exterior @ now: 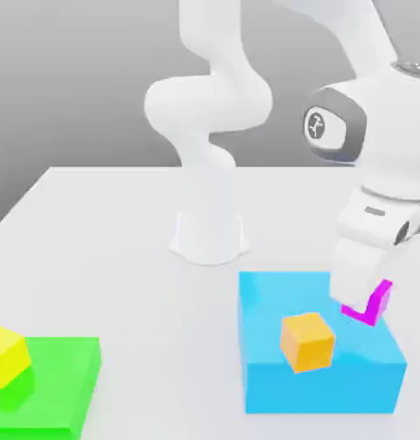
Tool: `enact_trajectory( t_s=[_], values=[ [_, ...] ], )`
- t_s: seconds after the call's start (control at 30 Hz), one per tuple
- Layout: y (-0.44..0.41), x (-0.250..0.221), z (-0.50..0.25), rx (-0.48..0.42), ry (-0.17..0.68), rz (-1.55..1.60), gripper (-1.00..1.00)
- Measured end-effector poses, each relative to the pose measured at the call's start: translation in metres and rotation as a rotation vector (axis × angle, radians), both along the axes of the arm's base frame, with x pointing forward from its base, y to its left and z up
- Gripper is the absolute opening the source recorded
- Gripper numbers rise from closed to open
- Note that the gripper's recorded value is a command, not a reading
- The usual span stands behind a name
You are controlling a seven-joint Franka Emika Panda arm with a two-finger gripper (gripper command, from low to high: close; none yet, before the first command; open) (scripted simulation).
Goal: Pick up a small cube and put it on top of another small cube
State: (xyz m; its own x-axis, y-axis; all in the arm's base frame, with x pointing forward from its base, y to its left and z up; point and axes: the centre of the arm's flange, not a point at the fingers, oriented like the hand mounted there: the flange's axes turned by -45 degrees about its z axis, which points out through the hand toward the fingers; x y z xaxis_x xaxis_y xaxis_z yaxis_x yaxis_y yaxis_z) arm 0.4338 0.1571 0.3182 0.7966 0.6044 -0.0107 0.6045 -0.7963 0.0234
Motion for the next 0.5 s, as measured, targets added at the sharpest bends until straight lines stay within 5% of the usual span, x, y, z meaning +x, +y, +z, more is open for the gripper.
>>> enact_trajectory(
  t_s=[0.17, 0.2, 0.5],
  values=[
    [-0.029, 0.009, -0.024, 0.027, 0.005, -0.134, -1.0],
    [-0.03, 0.008, -0.034, 0.027, 0.005, -0.136, 1.0],
    [-0.029, 0.009, -0.01, 0.026, 0.004, -0.136, 1.0]
  ],
)
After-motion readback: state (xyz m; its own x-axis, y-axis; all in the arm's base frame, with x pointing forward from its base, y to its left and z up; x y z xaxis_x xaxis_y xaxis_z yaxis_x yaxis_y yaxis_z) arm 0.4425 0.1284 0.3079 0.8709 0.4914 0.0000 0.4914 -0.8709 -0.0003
